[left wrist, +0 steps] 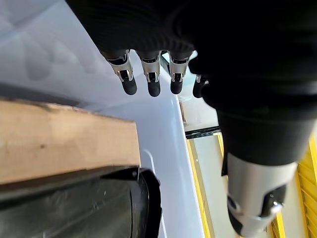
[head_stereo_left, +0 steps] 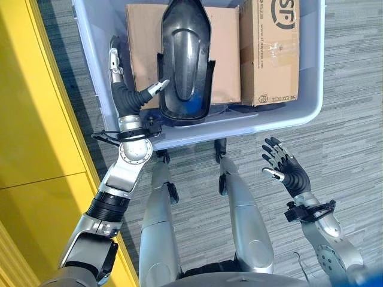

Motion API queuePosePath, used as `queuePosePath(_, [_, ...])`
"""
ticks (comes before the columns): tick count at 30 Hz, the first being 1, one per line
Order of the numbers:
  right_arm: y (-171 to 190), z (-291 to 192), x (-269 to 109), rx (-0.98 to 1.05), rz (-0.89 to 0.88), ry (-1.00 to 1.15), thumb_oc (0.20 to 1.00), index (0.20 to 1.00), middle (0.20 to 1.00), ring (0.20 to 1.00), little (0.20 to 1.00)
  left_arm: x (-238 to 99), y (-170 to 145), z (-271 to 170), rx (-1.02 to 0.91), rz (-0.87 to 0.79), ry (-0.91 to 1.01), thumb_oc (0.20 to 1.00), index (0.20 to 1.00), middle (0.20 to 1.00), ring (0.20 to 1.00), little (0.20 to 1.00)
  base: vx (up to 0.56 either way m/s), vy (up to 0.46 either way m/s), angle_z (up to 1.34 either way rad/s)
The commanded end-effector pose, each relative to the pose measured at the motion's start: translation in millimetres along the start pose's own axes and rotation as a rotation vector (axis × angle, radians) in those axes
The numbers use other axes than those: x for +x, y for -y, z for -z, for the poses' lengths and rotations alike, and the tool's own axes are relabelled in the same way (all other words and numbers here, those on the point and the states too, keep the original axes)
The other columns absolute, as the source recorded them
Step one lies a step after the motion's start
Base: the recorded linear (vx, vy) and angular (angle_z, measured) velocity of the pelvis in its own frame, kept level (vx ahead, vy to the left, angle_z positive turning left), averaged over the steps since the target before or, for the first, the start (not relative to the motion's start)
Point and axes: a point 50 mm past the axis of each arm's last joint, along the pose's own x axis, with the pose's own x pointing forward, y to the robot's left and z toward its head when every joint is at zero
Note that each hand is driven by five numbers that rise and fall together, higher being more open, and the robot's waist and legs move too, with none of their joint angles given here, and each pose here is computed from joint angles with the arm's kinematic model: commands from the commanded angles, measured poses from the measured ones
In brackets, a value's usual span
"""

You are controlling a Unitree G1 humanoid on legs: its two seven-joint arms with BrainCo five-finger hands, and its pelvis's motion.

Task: Move parts from the plastic box to the shelf.

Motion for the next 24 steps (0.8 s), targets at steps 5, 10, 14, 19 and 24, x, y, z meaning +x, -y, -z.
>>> queuePosePath(5, [11, -7, -13, -0.022, 0.045, 0.031, 1.000, 1.000, 1.000, 1.000, 1.000, 14, -6, -3, 0.008, -0.032, 0.044, 1.000, 1.000, 1.000, 1.000, 1.000, 0.00, 0.000, 0.00])
queuePosePath(10, [11, -7, -14, -0.025, 0.048, 0.029, 1.000, 1.000, 1.000, 1.000, 1.000, 14, -5, 1, 0.008, -0.027, 0.021, 1.000, 1.000, 1.000, 1.000, 1.000, 0.00, 0.000, 0.00])
queuePosePath(14, [12, -6, -14, -0.023, 0.050, 0.025, 1.000, 1.000, 1.000, 1.000, 1.000, 14, 0, 8, 0.018, -0.007, -0.012, 1.000, 1.000, 1.000, 1.000, 1.000, 0.00, 0.001, -0.01])
queuePosePath(19, [12, -5, -13, -0.021, 0.050, 0.019, 1.000, 1.000, 1.000, 1.000, 1.000, 15, 10, 13, 0.023, 0.027, -0.038, 1.000, 1.000, 1.000, 1.000, 1.000, 0.00, 0.001, -0.01])
queuePosePath(24, [12, -4, -13, -0.019, 0.052, 0.016, 1.000, 1.000, 1.000, 1.000, 1.000, 16, 16, 16, 0.022, 0.043, -0.056, 1.000, 1.000, 1.000, 1.000, 1.000, 0.00, 0.000, -0.01])
